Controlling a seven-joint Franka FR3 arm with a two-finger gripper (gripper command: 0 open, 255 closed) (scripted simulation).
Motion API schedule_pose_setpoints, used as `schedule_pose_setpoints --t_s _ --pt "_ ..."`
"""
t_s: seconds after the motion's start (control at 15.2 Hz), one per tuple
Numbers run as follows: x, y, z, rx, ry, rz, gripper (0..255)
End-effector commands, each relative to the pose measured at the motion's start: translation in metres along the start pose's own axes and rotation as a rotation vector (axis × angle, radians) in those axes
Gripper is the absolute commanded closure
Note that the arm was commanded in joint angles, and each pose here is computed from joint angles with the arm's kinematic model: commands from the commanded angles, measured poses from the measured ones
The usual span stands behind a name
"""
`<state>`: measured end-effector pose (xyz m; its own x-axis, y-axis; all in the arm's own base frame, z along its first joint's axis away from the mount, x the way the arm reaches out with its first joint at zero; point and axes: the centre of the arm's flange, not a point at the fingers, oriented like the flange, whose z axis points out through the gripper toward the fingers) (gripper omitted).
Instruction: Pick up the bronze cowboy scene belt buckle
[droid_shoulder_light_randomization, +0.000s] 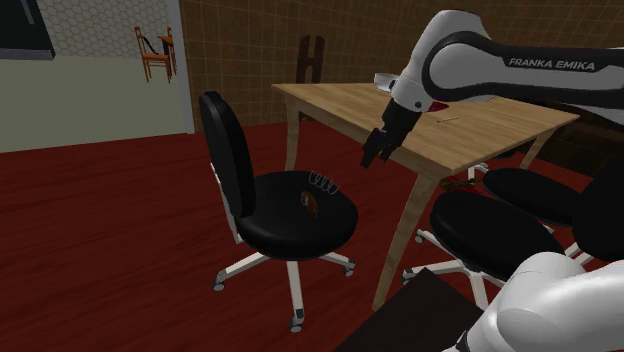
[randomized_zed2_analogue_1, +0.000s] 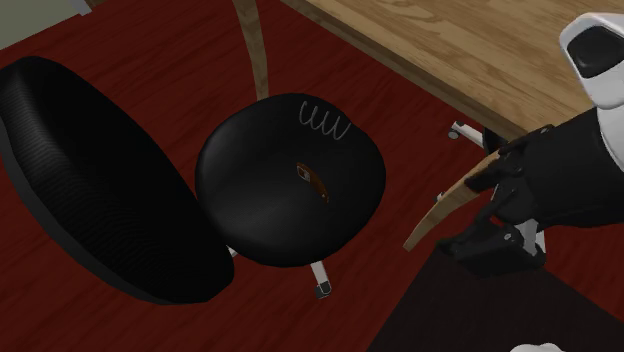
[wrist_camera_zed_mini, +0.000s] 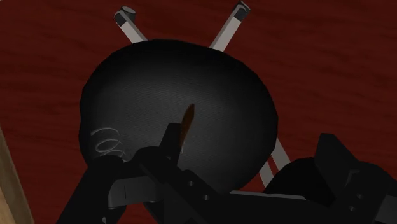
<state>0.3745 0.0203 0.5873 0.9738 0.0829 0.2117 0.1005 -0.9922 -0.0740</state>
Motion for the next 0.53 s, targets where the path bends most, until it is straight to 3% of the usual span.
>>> schedule_pose_setpoints --t_s 0.0,0.46 --pt "0.014 0.008 0.021 -0.004 -0.002 0.002 0" --pt "0.068 0.025 0.094 -0.015 -0.013 0.007 0"
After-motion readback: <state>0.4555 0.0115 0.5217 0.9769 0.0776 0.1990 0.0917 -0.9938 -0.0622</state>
